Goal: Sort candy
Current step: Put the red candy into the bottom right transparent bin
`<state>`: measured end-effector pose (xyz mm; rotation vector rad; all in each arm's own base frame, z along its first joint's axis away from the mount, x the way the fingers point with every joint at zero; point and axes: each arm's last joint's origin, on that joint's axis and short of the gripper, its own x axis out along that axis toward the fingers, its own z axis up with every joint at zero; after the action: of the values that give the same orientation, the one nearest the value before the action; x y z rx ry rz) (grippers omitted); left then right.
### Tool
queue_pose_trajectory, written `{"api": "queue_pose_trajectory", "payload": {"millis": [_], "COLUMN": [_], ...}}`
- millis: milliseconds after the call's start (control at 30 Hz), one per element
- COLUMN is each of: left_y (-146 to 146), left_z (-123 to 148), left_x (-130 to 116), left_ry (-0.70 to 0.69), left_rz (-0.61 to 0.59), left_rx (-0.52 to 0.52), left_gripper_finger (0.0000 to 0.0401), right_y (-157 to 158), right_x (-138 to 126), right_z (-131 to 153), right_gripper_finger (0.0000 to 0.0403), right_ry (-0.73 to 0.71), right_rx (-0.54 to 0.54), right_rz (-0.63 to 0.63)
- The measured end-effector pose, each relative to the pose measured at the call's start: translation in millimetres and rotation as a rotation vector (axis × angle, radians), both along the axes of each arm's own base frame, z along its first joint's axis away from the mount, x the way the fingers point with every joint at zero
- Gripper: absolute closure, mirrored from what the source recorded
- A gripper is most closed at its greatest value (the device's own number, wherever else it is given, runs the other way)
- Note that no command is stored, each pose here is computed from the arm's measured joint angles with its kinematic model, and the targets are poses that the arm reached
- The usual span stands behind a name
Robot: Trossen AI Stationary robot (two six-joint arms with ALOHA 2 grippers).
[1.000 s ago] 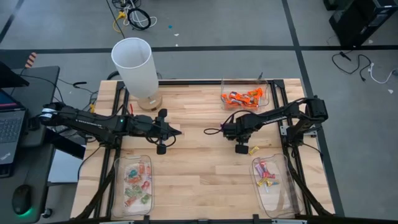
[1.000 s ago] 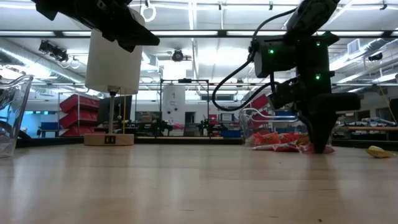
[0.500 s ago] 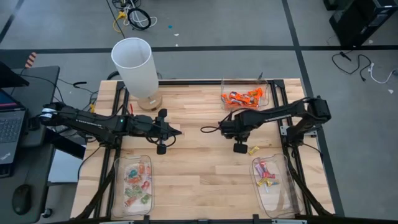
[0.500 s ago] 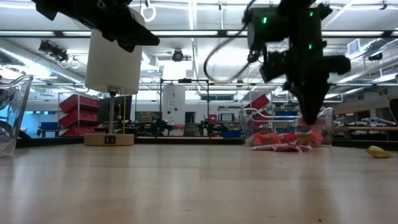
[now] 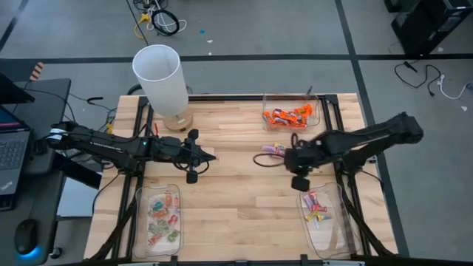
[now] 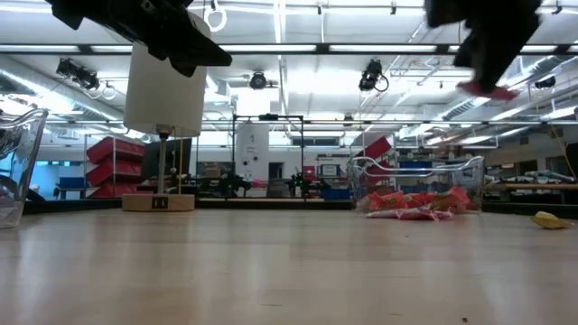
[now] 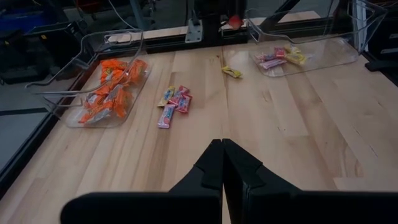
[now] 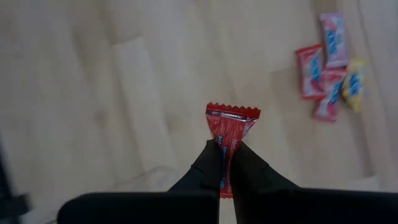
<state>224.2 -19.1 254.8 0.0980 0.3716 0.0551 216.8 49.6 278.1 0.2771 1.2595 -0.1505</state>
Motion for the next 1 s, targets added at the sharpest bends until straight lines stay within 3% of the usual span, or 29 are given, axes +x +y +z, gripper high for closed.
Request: {"api": "queue_pose_trajectory", "payload": {"millis": [333, 533, 1000], "left_y": [0, 0, -1], "left_z": [0, 1, 0], "left_x": [0, 0, 8], "left_ry": [-0.002, -0.008, -0.048], "left_rz": [0.000, 0.003, -0.010], "left_rx": [0.000, -0.006, -0.038], "left_gripper_finger": [0.0398, 0.0398, 0.0398], "right_y": [40, 65, 88], "right_x": [-52, -69, -94], "right_z": [24, 23, -36], "right_gripper_finger": [0.0391, 0.0391, 0.0391], "right_ry": [0.012, 0.070, 0.184], "right_rx": [0.216, 0.251, 0.226], "right_rz": [-0.156, -0.151, -0.246]}}
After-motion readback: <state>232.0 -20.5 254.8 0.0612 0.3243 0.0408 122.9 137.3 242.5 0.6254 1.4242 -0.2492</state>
